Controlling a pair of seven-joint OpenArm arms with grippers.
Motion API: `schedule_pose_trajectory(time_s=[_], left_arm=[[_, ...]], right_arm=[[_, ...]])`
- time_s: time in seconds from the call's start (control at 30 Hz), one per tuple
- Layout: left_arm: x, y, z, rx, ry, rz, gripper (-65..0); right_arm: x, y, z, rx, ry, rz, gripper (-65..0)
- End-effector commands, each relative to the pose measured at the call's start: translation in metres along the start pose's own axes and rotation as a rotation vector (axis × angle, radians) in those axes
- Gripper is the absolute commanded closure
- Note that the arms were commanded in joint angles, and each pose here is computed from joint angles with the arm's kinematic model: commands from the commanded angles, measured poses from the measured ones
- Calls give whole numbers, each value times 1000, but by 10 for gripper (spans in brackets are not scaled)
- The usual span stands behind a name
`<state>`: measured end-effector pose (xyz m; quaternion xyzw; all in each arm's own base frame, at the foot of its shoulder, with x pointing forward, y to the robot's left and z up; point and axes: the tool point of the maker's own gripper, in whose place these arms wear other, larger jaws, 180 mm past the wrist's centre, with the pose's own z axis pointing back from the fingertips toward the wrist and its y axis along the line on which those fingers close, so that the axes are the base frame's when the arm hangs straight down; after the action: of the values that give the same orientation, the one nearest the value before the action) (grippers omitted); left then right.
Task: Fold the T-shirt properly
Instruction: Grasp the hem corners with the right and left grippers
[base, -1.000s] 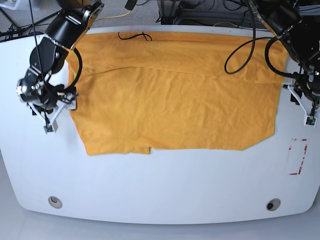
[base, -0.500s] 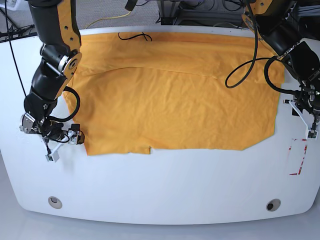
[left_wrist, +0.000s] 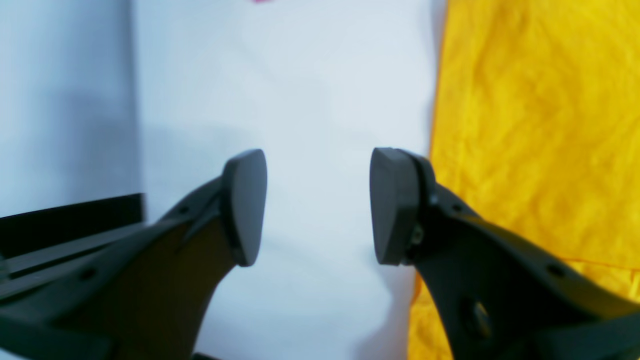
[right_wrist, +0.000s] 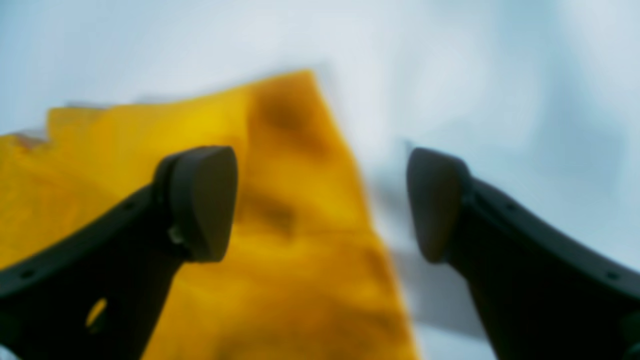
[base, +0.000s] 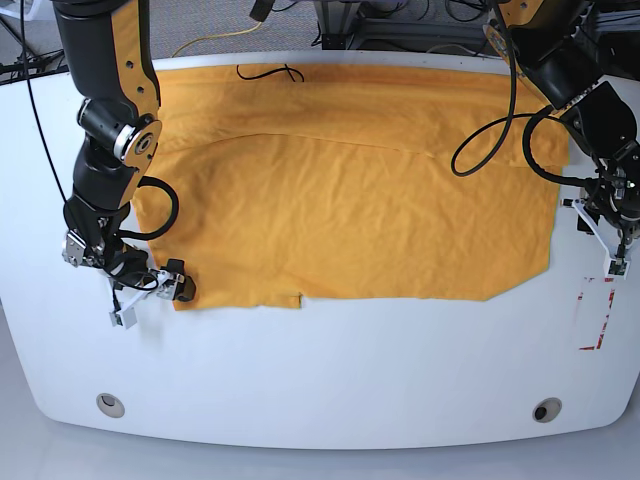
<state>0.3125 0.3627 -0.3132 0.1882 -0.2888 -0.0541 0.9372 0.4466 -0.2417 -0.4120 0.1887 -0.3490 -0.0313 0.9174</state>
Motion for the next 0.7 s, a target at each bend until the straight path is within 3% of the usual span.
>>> schedule_pose_trajectory(time_s=[0.0,0.3,0.47,0.67], left_arm=[[13,9,2,17,-35,4,-306],[26,3,-14,-44,-32,42,-415],[34,-12,-33,-125,-14,77,-456],[57,-32,-54,-224,-68,124,-457]], right_arm=[[16,3,2,3,-18,18,-453],[13,15,-4,25,-16,17,-171],[13,15,-4,25,-15,18,0],[13,17,-6,29,-14,18,0]])
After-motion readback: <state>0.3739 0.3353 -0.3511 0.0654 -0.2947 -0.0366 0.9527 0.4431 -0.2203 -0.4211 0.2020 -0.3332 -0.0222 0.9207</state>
